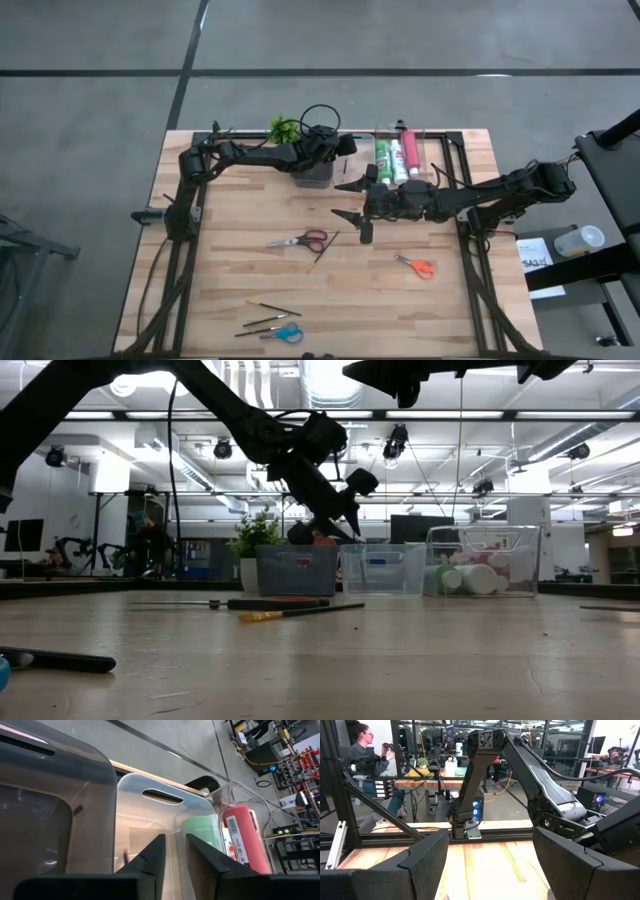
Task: Pick & Place Paint Supplies
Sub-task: Put the top silver paint brush into the white transparent bin, then put the top gold paint brush into the white transparent bin
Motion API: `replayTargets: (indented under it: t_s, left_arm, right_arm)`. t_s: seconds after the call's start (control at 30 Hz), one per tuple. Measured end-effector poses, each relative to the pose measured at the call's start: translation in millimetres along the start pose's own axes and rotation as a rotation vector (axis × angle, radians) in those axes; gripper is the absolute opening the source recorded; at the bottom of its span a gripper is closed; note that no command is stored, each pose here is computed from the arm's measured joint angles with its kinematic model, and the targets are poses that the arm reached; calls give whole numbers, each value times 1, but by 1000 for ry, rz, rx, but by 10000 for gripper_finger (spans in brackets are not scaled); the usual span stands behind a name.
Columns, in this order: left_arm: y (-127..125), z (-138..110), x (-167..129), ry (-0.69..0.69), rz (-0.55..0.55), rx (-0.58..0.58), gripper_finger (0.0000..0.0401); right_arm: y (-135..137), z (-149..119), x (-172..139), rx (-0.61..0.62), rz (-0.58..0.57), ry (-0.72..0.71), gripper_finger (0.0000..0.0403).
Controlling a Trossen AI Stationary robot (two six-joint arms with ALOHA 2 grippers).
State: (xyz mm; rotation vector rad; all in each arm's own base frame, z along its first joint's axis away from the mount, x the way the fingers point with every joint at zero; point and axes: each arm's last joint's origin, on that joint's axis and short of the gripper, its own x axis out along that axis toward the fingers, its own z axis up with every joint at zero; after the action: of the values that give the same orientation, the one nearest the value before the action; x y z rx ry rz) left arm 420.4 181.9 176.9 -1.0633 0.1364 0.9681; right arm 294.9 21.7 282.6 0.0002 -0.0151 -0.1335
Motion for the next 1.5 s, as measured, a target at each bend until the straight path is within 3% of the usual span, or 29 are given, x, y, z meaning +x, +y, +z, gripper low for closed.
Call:
replayTargets:
  t_s: [0.53,0.7,0.87,1.1,1.33,1.5]
  left_arm:
    - [-2,1,-2,12,-14,23,98]
    - [-8,6,-13,85,-48,126,98]
    - [-15,15,-39,209,-63,302,98]
    - [-8,18,-80,419,60,521,98]
    - [5,-19,-117,483,109,661,98]
    - [20,-51,-151,468,24,728,98]
  right_arm:
    - [0,0,0,1,0,0,288]
    - [0,0,0,1,0,0,288]
    - [0,0,0,1,0,1,288]
    - [0,0,0,0,0,2,288]
    - [0,0,0,-1,0,3,288]
    - [0,0,0,-1,0,4,288]
